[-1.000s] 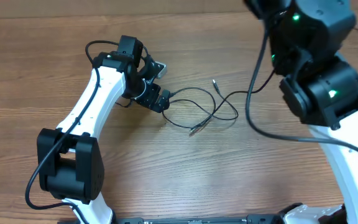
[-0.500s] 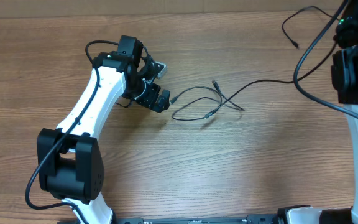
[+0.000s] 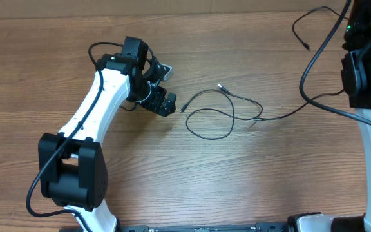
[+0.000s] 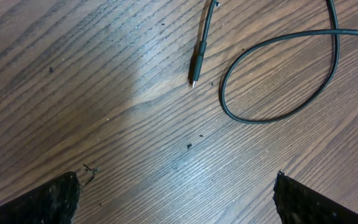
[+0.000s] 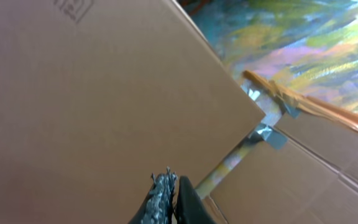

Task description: Untangle cables

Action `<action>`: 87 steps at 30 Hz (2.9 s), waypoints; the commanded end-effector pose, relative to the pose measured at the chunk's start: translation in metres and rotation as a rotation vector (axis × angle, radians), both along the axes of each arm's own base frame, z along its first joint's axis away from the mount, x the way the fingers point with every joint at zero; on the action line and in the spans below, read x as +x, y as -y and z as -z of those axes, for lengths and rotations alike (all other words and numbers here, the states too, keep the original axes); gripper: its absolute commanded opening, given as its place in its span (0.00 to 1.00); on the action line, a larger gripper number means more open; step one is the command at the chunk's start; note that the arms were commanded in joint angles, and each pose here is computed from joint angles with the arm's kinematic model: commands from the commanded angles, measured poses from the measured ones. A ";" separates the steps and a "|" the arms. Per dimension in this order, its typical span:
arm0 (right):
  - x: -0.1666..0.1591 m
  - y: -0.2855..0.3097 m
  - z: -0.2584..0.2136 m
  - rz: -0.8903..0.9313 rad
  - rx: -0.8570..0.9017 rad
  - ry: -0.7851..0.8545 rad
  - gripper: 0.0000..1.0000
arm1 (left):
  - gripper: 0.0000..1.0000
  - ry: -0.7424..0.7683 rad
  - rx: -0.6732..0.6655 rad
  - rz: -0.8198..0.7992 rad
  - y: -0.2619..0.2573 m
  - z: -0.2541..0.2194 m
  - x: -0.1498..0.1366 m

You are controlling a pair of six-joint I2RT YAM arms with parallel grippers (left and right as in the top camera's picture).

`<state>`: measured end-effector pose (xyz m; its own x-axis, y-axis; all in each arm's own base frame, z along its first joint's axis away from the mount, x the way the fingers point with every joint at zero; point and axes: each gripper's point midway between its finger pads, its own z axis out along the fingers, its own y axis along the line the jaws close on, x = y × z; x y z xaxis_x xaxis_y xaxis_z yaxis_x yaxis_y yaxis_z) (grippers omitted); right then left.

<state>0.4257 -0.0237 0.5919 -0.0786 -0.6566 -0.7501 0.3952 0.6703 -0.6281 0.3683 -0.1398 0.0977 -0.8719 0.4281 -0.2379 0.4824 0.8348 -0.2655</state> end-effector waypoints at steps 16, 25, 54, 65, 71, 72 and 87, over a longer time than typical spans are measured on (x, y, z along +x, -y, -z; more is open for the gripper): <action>-0.033 0.091 0.050 0.369 0.362 -0.020 0.04 | 0.99 -0.012 0.002 0.009 0.005 0.004 -0.002; -0.015 0.117 0.124 0.311 0.590 -0.199 0.04 | 0.99 -0.012 0.002 0.009 0.005 0.004 -0.002; 0.073 0.126 0.237 -0.250 0.968 -0.492 0.04 | 0.99 -0.012 0.002 0.009 0.005 0.004 -0.002; 0.078 0.191 0.326 -0.103 1.130 -0.574 0.04 | 1.00 -0.012 0.001 0.010 0.005 0.004 -0.002; 0.063 0.261 0.384 0.060 1.201 -0.573 0.04 | 1.00 -0.012 0.002 0.009 0.005 0.004 -0.002; 0.058 0.276 0.398 0.094 1.217 -0.573 0.04 | 1.00 -0.012 0.001 0.010 0.005 0.004 -0.002; -0.026 0.394 0.433 0.341 1.415 -0.390 0.88 | 1.00 -0.012 0.002 0.009 0.005 0.004 -0.002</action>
